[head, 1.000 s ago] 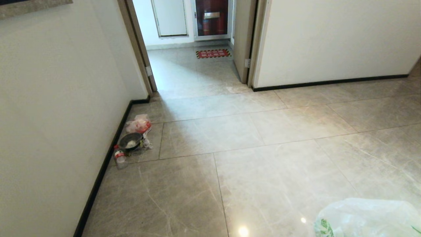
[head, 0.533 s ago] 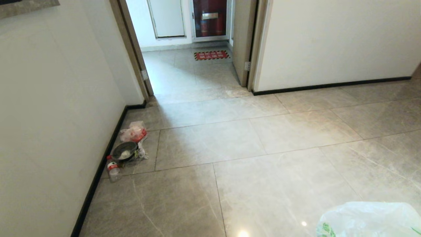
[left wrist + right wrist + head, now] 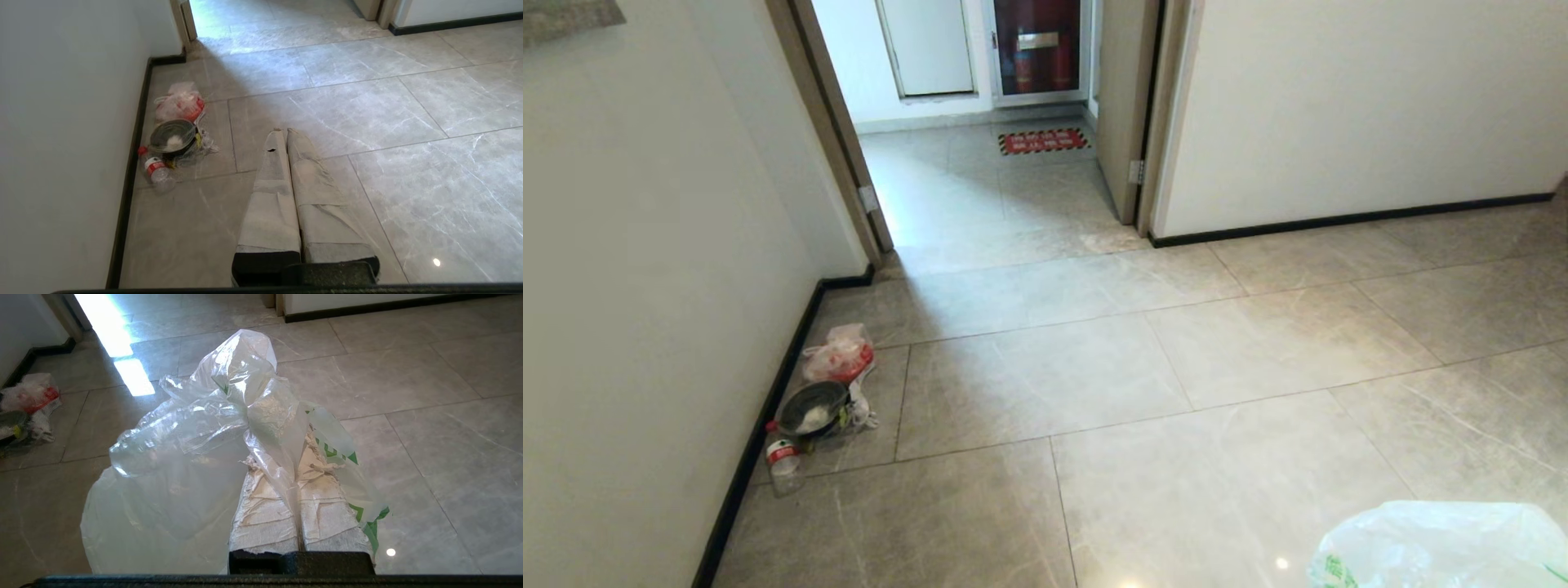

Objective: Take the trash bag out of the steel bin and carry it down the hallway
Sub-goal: Put the trash bag at the door

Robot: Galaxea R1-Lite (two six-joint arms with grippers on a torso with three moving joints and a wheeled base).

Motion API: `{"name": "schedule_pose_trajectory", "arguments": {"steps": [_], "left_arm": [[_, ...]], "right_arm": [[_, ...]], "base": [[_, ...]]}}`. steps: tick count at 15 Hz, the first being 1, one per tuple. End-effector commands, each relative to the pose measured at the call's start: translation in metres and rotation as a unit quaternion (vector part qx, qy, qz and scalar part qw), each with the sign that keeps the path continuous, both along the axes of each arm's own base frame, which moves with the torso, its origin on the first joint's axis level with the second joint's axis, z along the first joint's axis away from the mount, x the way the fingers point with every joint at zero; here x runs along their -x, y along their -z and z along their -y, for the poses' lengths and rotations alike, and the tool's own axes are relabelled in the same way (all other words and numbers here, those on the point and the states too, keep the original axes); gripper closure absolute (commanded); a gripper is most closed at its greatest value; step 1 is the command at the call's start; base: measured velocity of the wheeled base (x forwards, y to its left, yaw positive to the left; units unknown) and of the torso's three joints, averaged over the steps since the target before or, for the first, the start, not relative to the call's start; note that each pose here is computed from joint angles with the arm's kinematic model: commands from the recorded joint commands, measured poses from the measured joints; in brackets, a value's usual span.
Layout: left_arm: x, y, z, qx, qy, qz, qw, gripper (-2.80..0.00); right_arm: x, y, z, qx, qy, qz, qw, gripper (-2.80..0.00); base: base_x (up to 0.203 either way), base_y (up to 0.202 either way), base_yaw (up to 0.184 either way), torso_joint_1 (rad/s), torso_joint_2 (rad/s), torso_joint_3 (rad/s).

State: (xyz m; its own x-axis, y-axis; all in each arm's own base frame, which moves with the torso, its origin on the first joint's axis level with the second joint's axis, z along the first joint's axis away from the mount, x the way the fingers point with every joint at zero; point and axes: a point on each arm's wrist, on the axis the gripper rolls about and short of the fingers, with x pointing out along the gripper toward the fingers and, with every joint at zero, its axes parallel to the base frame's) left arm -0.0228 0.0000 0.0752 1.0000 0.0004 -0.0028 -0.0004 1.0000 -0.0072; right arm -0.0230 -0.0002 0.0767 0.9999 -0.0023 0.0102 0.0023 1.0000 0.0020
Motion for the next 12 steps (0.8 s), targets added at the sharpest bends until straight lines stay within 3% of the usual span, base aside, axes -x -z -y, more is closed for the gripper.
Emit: {"name": "schedule_pose_trajectory", "arguments": {"steps": [1, 12], "left_arm": [[0.0, 0.0001, 0.0, 0.0, 0.0, 0.0, 1.0, 0.0], [0.0, 0.0001, 0.0, 0.0, 0.0, 0.0, 1.0, 0.0]], "right_arm": [[-0.0001, 0.0, 0.0, 0.0, 0.0, -0.001, 1.0, 0.0], [-0.0001, 0.0, 0.0, 0.0, 0.0, -0.001, 1.0, 0.0]], "base": [[0.177, 0.0, 0.006, 0.002, 0.0, 0.006], [0.184, 0.0, -0.002, 0.001, 0.0, 0.003]]}}
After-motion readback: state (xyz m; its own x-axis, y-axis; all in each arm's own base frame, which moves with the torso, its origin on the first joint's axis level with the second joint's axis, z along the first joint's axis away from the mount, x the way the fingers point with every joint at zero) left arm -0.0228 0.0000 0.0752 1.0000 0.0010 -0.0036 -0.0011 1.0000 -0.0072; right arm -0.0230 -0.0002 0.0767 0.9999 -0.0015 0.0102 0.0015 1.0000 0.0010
